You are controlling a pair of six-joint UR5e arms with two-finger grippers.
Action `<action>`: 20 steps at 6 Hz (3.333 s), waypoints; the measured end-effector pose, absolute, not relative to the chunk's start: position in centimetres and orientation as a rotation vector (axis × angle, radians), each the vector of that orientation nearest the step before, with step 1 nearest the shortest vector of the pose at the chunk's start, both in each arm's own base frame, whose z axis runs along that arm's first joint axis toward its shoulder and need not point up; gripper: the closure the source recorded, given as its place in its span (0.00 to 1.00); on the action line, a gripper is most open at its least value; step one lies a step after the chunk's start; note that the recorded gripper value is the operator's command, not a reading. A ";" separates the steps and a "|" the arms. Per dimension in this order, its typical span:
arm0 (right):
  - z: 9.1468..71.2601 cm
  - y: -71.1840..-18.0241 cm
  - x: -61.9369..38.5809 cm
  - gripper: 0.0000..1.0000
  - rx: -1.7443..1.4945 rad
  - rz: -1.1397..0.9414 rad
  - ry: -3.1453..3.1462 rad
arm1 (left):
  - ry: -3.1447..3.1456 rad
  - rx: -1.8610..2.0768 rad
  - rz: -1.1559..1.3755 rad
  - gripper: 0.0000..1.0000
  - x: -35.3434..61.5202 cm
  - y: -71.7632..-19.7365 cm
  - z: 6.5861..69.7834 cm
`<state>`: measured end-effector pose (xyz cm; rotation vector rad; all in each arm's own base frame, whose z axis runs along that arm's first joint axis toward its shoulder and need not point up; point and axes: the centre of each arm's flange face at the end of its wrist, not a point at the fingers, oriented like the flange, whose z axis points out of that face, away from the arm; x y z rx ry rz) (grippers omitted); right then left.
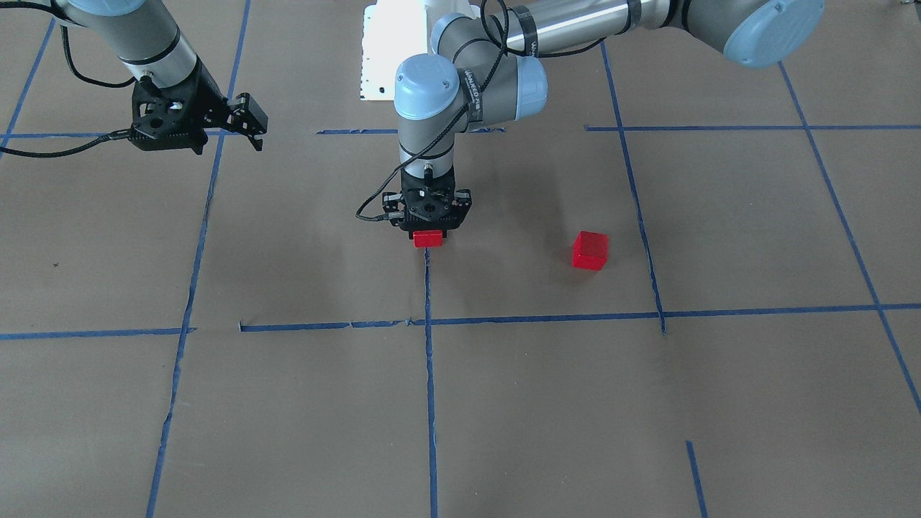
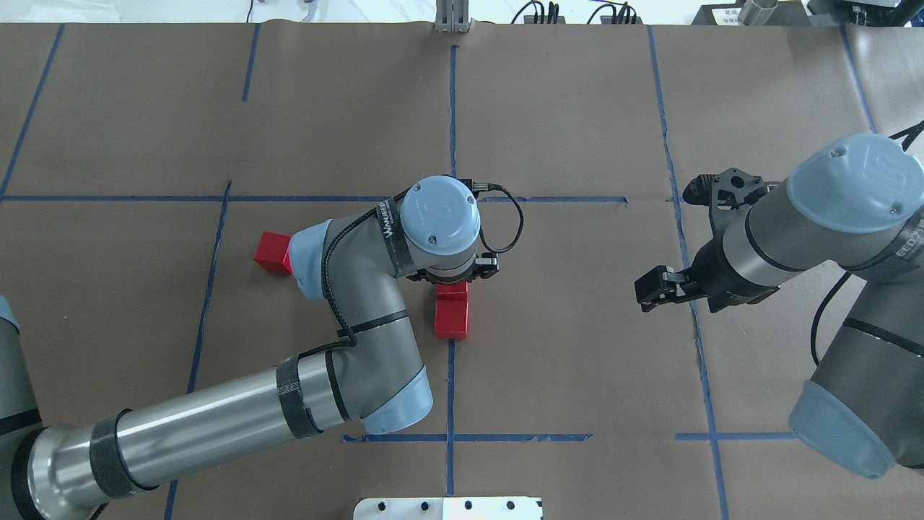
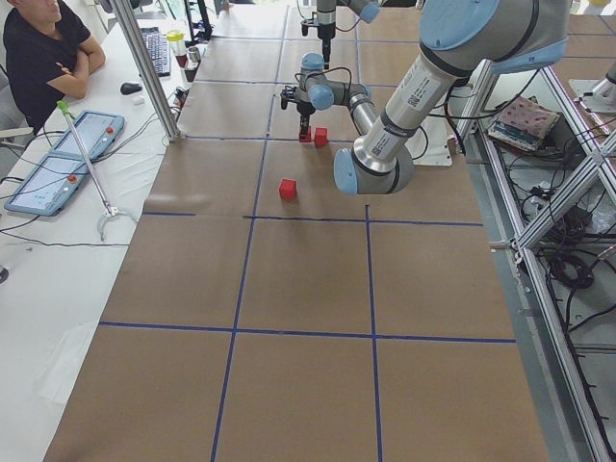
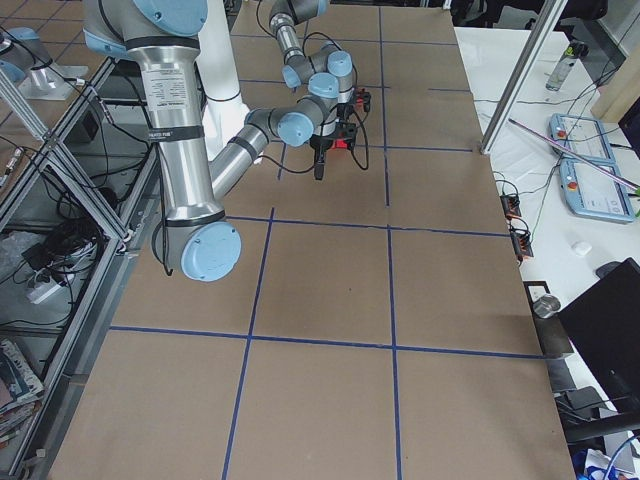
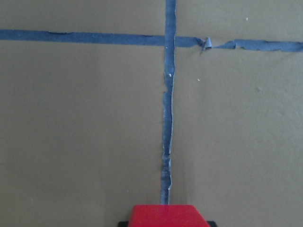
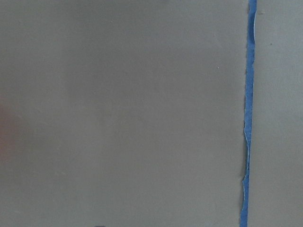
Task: Form red blocks into L shape at center
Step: 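Carry the cube with the left gripper and set it beyond the center cube, then hold the cube in place with the left gripper, then open it, then move the left gripper to the remaining red cube and grasp it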
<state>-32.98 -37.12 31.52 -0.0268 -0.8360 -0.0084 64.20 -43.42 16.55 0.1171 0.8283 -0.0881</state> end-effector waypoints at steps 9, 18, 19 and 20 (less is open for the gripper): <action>31.3 -37.1 -32.9 0.00 -0.026 -0.009 -0.842 | 0.836 0.113 -0.079 0.49 64.2 -42.4 17.0; 31.0 -37.0 -32.6 0.00 -0.027 -0.007 -0.848 | 0.902 0.238 -0.034 0.02 50.1 -42.3 21.0; 31.1 -36.9 -32.7 0.00 -0.029 -0.005 -0.846 | 0.858 0.280 0.040 0.03 46.9 -42.9 24.4; 31.2 -36.9 -32.7 0.00 -0.032 -0.004 -0.844 | 0.822 0.284 0.090 0.03 44.7 -43.6 27.4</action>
